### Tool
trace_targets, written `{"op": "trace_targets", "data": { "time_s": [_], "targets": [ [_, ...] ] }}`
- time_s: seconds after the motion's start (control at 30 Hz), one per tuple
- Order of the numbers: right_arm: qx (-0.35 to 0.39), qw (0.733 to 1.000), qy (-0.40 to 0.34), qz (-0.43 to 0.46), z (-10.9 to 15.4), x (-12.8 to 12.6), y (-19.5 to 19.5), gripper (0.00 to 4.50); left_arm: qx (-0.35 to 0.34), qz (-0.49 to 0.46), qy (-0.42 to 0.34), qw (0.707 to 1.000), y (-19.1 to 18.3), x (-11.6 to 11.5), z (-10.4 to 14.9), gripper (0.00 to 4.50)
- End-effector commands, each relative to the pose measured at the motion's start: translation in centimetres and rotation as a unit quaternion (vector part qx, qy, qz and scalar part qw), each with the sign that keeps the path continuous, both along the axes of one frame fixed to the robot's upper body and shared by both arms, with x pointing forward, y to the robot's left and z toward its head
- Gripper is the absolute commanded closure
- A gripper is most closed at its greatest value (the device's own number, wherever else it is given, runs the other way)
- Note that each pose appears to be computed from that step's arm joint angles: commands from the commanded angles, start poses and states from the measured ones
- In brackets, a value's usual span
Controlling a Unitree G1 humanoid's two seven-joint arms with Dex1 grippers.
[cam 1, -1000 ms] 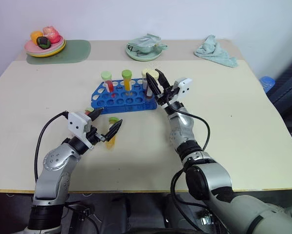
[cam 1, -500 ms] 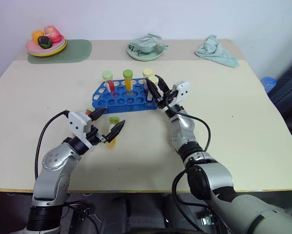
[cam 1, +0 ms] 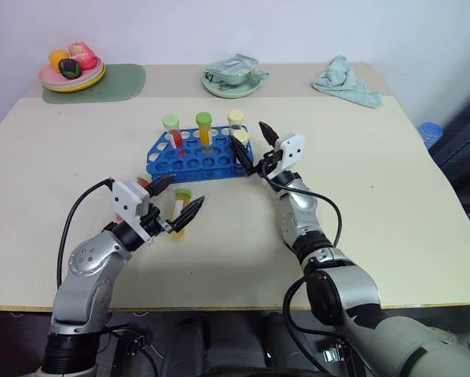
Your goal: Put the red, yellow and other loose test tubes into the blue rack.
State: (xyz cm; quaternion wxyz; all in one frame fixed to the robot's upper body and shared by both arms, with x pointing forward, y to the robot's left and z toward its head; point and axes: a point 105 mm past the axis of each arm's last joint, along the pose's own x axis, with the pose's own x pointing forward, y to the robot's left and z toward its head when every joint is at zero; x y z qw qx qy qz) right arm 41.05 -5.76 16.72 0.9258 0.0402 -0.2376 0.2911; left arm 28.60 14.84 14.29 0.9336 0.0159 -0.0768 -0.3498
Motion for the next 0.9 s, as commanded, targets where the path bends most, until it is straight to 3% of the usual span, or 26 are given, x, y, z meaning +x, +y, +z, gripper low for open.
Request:
{"op": "trace_targets", "data": {
  "time_s": [0.03, 0.23, 0.43, 0.6, 0.7, 0.9],
  "targets": [
    [-0.030, 0.999, -0.031, -0.010, 2.4, -0.4, -1.1, 0.04, -0.002, -0.007, 0.001, 1.000, -0.2, -0.5, 0.6, 0.00],
    [-0.075, 0.997, 0.008, 0.000, 4.1, -3.4, -3.4, 0.04, 0.013, 0.030, 0.035, 0.999, 0.2, -0.7, 0.0, 0.00],
    [-0.139, 0.985, 0.093, 0.036, 5.7, -7.0, -5.6, 0.04, 0.018, 0.078, 0.060, 0.995, 0.5, -0.4, 0.2, 0.00],
    [-0.226, 0.948, 0.153, 0.163, 4.9, -12.2, -5.9, 0.04, 0.027, 0.151, 0.102, 0.983, 1.3, 0.5, 0.7, 0.00],
    [-0.311, 0.917, 0.151, 0.199, 2.5, -14.8, -8.4, 0.04, -0.001, 0.153, 0.130, 0.980, 1.0, 1.2, 1.6, 0.00],
    [-0.347, 0.914, 0.130, 0.168, 1.4, -14.9, -13.6, 0.04, 0.057, 0.150, 0.238, 0.958, 0.3, 2.6, 0.5, 0.00]
  ]
}}
